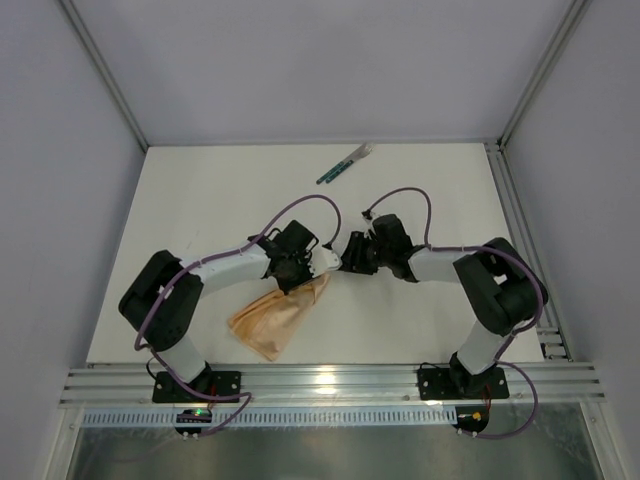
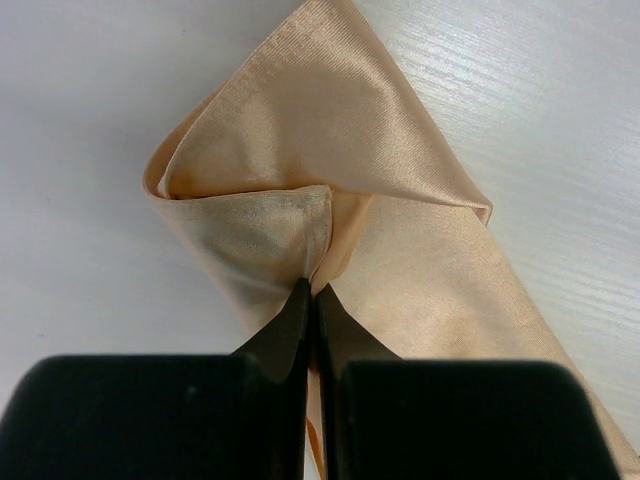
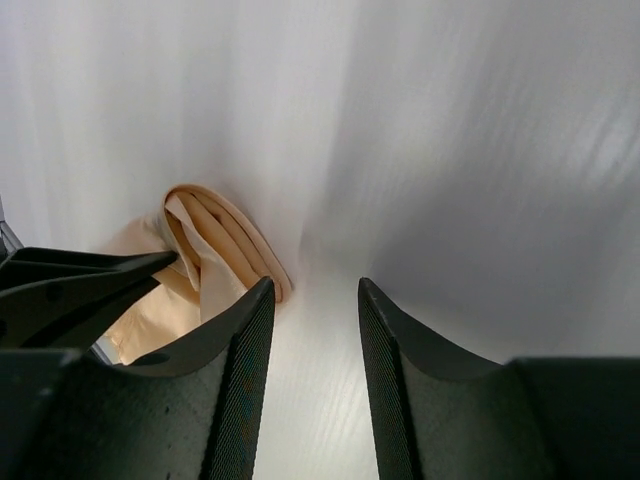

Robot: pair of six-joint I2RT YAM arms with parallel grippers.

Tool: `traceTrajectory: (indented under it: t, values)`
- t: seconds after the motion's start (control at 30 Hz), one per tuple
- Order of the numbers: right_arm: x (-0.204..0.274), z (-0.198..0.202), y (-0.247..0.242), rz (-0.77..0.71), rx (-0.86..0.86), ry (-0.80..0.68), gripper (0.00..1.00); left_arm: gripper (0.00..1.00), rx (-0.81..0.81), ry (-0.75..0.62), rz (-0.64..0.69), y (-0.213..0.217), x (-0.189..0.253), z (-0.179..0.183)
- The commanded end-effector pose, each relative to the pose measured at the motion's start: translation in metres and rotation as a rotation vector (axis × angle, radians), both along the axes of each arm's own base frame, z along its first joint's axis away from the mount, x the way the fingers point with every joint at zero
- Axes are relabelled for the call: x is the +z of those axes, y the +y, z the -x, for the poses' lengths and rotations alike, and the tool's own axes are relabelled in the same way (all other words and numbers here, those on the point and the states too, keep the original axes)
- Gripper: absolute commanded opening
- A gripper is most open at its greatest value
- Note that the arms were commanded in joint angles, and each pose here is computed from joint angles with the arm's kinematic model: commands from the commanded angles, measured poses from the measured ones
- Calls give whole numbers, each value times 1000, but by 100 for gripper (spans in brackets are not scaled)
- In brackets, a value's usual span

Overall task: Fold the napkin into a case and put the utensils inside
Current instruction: Stuff the smaller-rectangle-folded napkin at the center of the board.

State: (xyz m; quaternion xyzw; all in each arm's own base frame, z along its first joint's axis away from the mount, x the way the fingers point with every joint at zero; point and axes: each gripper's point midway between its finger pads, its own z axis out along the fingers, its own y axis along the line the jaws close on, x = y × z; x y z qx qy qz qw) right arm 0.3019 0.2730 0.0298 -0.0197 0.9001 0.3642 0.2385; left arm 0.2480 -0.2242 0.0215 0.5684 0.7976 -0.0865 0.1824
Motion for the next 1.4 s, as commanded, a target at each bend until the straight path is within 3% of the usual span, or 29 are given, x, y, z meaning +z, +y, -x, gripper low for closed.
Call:
traceTrajectory:
  t: [0.0,0.2,0.47,0.67,0.97,1.13,1.37]
  values:
    - [31,-4,-3,-79,-79,-102,43,0,30,-11,49,-5,7,-1]
    - [63,25,16,-137,-97,-246,38,0,36,6,56,-5,5,2]
    - [55,35,46,-324,-145,-213,31,0,50,5,69,-6,9,3]
    - [55,28,51,-314,-146,-261,31,1,58,15,92,-9,10,5]
    - [25,37,62,-286,-145,-208,32,2,94,13,99,-13,9,0]
    - [32,42,74,-359,-112,-211,26,2,102,24,105,-14,8,1]
    - [39,41,65,-327,-138,-248,18,2,99,42,89,-13,2,3]
